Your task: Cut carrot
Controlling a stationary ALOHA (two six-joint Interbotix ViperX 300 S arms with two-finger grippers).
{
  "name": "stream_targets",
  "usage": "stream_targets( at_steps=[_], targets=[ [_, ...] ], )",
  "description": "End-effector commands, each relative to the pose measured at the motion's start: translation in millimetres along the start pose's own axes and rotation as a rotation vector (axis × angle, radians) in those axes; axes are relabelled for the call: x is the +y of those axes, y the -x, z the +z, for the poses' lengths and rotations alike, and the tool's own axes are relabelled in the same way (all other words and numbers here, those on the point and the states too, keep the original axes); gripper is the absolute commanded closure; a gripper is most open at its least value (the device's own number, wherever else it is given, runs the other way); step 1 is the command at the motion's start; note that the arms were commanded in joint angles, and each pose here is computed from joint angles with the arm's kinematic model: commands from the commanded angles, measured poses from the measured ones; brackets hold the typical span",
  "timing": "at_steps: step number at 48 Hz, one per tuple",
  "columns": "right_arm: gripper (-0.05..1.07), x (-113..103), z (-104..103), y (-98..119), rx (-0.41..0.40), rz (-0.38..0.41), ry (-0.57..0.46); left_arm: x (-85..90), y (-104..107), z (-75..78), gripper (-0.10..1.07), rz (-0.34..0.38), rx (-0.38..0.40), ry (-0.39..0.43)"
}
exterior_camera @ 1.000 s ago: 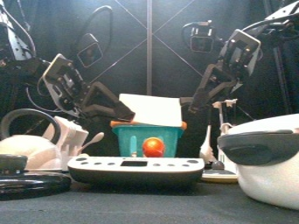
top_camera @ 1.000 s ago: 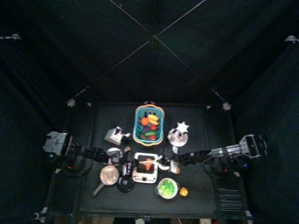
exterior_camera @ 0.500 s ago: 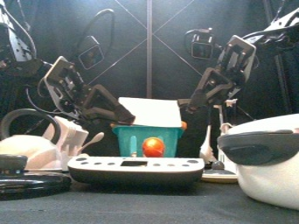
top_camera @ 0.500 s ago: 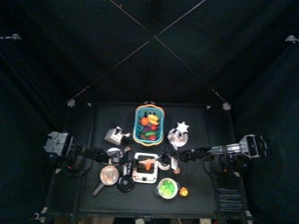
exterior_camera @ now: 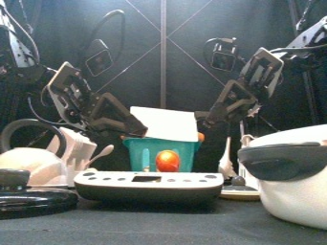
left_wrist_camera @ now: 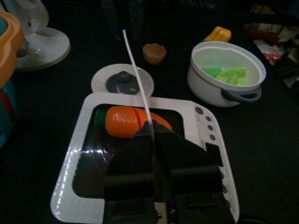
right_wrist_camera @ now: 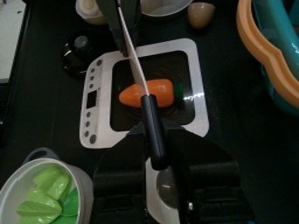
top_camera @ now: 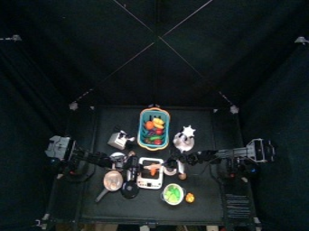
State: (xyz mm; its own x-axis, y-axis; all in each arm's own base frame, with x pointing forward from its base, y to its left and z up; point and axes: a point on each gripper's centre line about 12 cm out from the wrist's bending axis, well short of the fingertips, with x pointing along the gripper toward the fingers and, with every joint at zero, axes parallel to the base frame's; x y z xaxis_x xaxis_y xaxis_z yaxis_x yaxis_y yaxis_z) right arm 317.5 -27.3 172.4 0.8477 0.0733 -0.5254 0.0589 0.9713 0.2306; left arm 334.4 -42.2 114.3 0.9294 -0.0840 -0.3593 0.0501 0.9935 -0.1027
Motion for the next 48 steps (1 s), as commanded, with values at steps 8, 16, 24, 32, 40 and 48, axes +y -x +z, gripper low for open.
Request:
stream_targets(
  at_steps=[8, 16, 24, 32, 40, 48],
  targets=[
    [0.66, -20, 2, -1, -0.005, -0.031, -0.013, -13.9, 3, -8.5, 0.69, -0.043, 0.032, -0.027],
    [0.66, -23, -1, -5, 0.014, -0.035, -0.008, -13.4, 2, -12.7, 0.69, -0.040, 0.044, -0.025],
    [0.66, -23, 3, -5, 0.004, -0.039, -0.002, -13.3, 1, -13.3, 0.69, -0.040, 0.047, -0.025],
    [0.66, -24, 10, -4, -0.007, -0.056, 0.003, -12.0, 2, -14.3, 0.69, -0.030, 0.050, -0.021],
    [0.66, -24, 11, -5, -0.009, -0.057, 0.004, -11.9, 2, -14.8, 0.69, -0.030, 0.051, -0.021],
    [0.66, -24, 11, -5, -0.008, -0.059, 0.005, -11.9, 2, -14.8, 0.69, -0.030, 0.051, -0.021]
  ],
)
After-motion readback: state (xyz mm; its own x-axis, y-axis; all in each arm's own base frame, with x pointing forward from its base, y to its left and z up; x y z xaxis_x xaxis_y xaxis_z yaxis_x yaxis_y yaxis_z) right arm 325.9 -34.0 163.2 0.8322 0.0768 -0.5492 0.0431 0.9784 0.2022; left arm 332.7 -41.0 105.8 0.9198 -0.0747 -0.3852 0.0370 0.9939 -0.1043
